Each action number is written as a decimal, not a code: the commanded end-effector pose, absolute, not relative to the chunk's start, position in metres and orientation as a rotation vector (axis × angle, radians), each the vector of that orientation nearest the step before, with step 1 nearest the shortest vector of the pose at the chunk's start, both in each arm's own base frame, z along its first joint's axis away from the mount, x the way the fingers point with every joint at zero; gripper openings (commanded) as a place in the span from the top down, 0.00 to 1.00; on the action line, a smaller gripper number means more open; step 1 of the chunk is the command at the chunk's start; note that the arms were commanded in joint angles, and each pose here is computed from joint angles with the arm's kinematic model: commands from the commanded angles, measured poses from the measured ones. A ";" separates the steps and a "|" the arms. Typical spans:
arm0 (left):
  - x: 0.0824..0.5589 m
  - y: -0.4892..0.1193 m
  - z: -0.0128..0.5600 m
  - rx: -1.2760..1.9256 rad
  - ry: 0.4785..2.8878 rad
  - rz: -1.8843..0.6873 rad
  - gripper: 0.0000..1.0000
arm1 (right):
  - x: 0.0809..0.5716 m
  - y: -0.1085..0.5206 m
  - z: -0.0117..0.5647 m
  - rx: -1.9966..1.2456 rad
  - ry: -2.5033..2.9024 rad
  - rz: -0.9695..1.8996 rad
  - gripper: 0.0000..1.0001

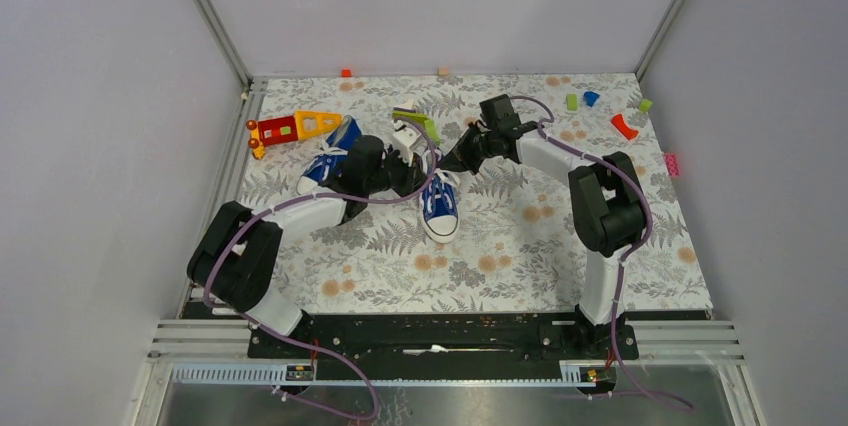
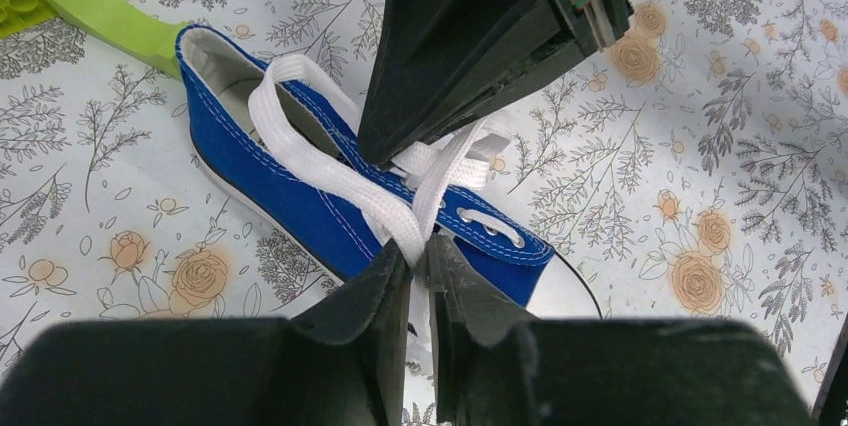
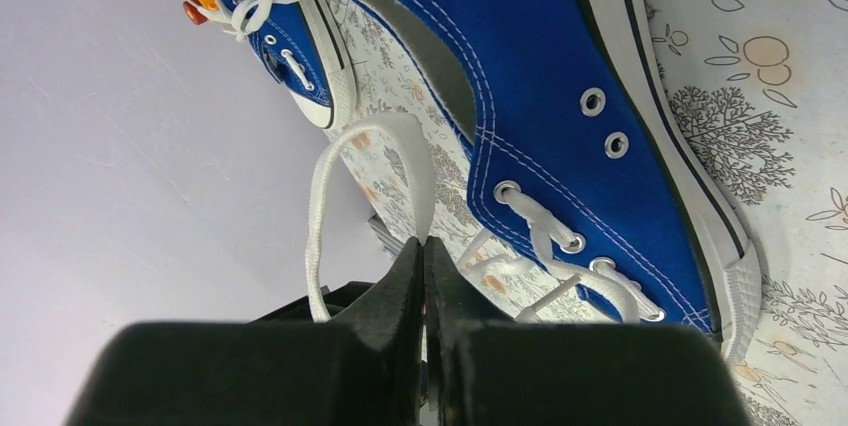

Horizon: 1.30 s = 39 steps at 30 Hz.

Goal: Tie the shoes

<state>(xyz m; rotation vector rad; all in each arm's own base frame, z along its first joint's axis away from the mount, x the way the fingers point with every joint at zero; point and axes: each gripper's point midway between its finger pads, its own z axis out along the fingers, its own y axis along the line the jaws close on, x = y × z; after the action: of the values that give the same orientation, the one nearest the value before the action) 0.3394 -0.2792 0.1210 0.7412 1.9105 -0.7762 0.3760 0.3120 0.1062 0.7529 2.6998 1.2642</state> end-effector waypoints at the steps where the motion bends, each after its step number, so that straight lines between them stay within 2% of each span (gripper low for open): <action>1: 0.344 -0.281 0.153 0.745 1.797 -0.754 0.83 | 0.382 0.321 0.144 0.683 2.615 1.326 1.00; 5: 0.343 -0.280 0.154 0.749 1.798 -0.740 0.86 | 0.372 0.321 0.143 0.577 2.665 1.275 1.00; 8: 0.342 -0.279 0.154 0.751 1.799 -0.738 0.96 | 0.363 0.319 0.134 0.514 2.712 1.268 1.00; 10: 0.343 -0.279 0.153 0.752 1.804 -0.734 0.98 | 0.357 0.319 0.131 0.462 2.734 1.278 1.00; 23: 0.338 -0.285 0.145 0.762 1.827 -0.781 0.98 | 0.322 0.319 0.120 0.196 2.878 1.249 1.00; 33: 0.328 -0.297 0.135 0.740 1.840 -0.881 0.98 | 0.306 0.318 0.095 -0.044 2.974 1.143 0.94; 39: 0.318 -0.307 0.134 0.775 1.833 -0.979 0.99 | 0.309 0.315 0.080 -0.076 2.998 1.084 0.91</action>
<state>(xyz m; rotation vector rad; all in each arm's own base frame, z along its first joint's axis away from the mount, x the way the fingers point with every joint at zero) 0.3255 -0.2905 0.1191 0.7313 1.9128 -0.8558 0.3069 0.3145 0.0803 0.0039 2.9942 1.1185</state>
